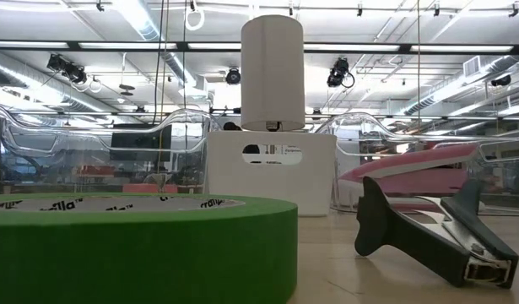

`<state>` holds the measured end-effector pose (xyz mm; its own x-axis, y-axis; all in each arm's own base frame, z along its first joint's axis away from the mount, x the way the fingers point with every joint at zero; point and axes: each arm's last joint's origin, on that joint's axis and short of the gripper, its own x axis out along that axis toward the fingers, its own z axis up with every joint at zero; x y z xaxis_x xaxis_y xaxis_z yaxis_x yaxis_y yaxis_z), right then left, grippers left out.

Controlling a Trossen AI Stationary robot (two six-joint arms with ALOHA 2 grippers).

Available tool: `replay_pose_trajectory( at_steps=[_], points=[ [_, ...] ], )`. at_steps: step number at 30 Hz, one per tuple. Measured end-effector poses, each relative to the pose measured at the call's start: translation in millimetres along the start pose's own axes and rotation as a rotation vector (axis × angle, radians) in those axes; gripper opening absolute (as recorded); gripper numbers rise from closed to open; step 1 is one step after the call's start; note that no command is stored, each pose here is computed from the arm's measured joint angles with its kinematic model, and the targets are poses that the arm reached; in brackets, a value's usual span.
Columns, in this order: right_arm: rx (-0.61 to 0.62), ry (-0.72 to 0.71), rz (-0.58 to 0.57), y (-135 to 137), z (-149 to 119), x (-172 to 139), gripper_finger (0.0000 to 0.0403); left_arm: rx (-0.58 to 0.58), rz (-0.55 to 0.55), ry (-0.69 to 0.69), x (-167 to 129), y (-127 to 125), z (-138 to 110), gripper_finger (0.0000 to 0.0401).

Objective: Pick and place Stapler, Stapler remover, tape
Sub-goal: Put the green tape into the white bin

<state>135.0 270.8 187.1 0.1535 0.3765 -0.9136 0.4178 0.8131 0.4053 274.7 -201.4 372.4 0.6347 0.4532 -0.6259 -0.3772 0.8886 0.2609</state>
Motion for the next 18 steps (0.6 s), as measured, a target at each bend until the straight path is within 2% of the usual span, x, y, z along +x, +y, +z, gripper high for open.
replay_pose_trajectory(
  at_steps=[8,18],
  points=[
    [-0.048,-0.089,-0.013,-3.4,-7.2,2.0,0.0150,-0.059,-0.007,-0.006,0.0,-0.9,0.8,0.0197],
    [-0.082,-0.081,-0.017,-15.7,-6.6,12.9,0.0150,-0.109,-0.028,0.015,-0.1,-1.8,0.3,0.0197]
  ],
)
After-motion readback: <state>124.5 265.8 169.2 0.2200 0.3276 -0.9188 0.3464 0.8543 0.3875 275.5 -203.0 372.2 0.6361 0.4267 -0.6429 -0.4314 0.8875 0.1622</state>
